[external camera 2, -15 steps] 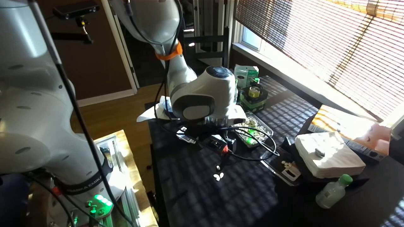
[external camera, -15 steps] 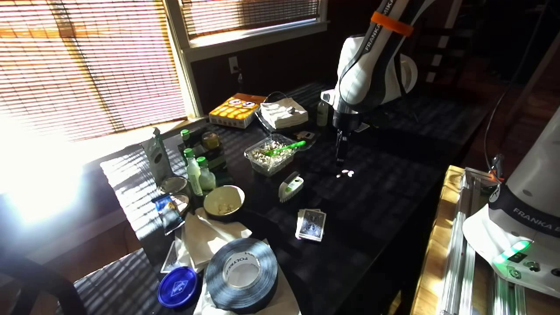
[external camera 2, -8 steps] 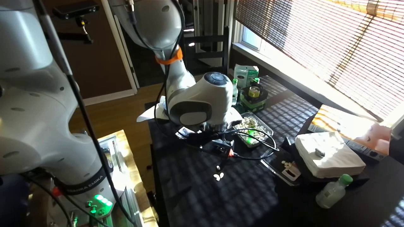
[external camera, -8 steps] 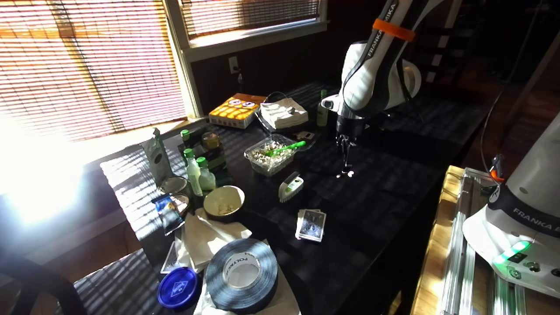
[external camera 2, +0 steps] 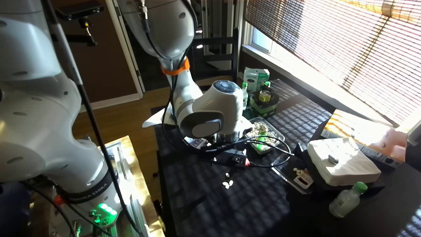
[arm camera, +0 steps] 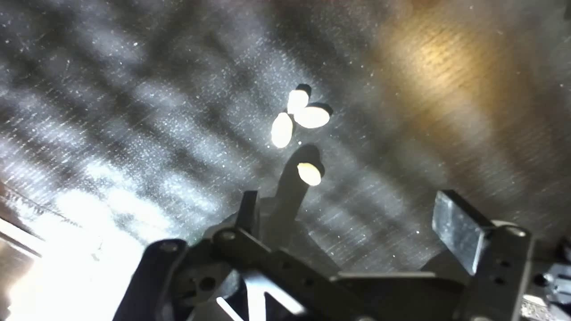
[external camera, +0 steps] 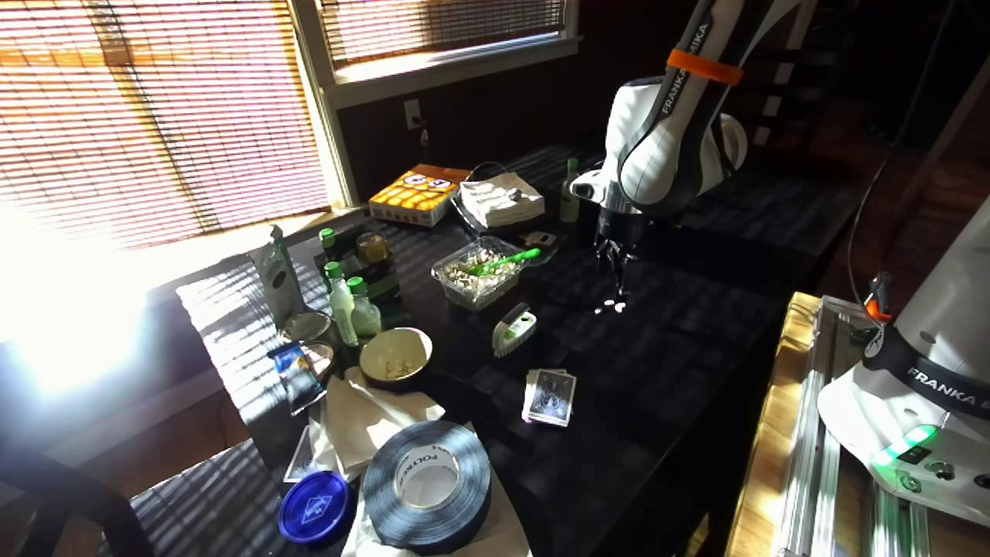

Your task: Pick up the white objects from the black tablecloth and place them inside the white bowl on the left.

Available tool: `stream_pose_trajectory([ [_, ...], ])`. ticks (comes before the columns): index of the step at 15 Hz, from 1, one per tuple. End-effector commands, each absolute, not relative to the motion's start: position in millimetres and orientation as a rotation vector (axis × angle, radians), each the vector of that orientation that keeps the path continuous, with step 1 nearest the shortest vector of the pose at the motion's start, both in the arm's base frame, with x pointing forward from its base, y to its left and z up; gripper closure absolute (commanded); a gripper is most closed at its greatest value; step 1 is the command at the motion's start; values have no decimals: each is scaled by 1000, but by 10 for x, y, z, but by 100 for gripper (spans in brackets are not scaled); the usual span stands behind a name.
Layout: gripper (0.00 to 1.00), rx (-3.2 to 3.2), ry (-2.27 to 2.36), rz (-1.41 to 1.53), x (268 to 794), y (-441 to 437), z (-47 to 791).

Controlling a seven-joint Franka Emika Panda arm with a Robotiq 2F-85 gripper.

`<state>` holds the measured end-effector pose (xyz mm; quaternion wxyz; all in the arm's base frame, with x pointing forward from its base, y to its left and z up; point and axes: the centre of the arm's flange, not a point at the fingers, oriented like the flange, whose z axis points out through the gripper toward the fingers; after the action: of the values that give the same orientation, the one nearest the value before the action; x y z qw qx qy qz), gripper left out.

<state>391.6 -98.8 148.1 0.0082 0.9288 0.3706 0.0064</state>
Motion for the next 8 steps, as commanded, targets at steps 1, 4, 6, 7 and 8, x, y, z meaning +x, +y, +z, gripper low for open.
stream_pose_trajectory([
  [1, 0, 2835, 1265, 0, 4011, -985, 1224],
  [4, 8, 2815, 1347, 15, 4067, -924, 1089],
  [6, 10, 2803, 1380, 21, 4105, -907, 1020],
  [7, 10, 2802, 1387, 25, 4120, -908, 992],
  [8, 12, 2804, 1385, 23, 4136, -928, 967],
])
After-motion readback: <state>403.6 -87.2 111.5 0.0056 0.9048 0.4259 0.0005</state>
